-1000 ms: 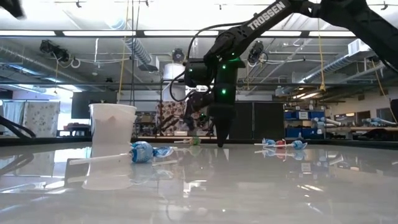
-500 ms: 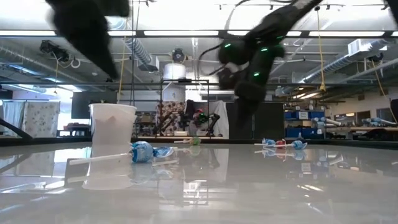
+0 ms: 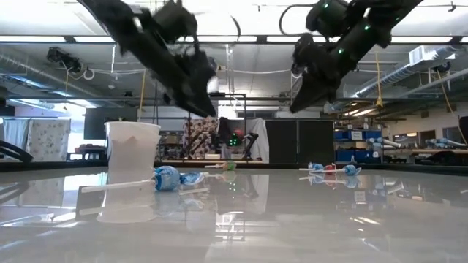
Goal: Sort candy by brand, put in halloween buckets
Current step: Put the green sucker into the left orange bucket
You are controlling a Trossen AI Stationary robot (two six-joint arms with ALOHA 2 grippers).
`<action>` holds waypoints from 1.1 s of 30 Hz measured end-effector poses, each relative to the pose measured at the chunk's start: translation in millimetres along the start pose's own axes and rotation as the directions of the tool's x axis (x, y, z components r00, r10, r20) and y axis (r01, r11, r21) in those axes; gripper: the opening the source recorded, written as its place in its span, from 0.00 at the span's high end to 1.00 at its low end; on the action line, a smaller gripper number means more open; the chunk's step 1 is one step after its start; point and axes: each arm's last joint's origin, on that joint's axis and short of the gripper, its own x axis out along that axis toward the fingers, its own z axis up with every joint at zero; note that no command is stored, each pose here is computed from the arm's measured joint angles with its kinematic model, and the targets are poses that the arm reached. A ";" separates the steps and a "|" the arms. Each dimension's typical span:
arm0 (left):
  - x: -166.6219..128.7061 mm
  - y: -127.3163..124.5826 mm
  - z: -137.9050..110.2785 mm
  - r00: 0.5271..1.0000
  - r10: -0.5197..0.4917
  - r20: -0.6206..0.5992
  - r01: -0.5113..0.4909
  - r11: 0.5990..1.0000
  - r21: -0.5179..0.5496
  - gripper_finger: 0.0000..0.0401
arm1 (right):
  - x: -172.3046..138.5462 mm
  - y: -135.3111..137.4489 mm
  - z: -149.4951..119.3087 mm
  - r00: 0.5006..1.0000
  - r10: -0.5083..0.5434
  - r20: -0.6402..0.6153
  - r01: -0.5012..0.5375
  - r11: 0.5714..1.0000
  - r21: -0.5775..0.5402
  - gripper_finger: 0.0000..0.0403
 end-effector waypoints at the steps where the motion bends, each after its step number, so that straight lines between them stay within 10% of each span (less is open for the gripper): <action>1: 9.1 7.6 0.4 1.000 0.022 0.006 -0.022 1.000 -0.010 0.55 | -3.6 1.1 0.8 1.000 0.005 0.014 -0.005 1.000 0.017 0.94; 16: 126.8 54.9 -9.2 0.996 0.011 -0.088 -0.019 0.996 -0.090 0.55 | -10.0 4.3 -11.1 0.994 -0.100 0.045 0.102 0.994 -0.039 0.86; 33: 138.3 51.8 -12.0 0.974 -0.064 -0.217 0.063 0.998 -0.011 0.65 | -9.7 2.1 -10.0 0.993 -0.107 0.052 0.111 0.989 -0.093 0.84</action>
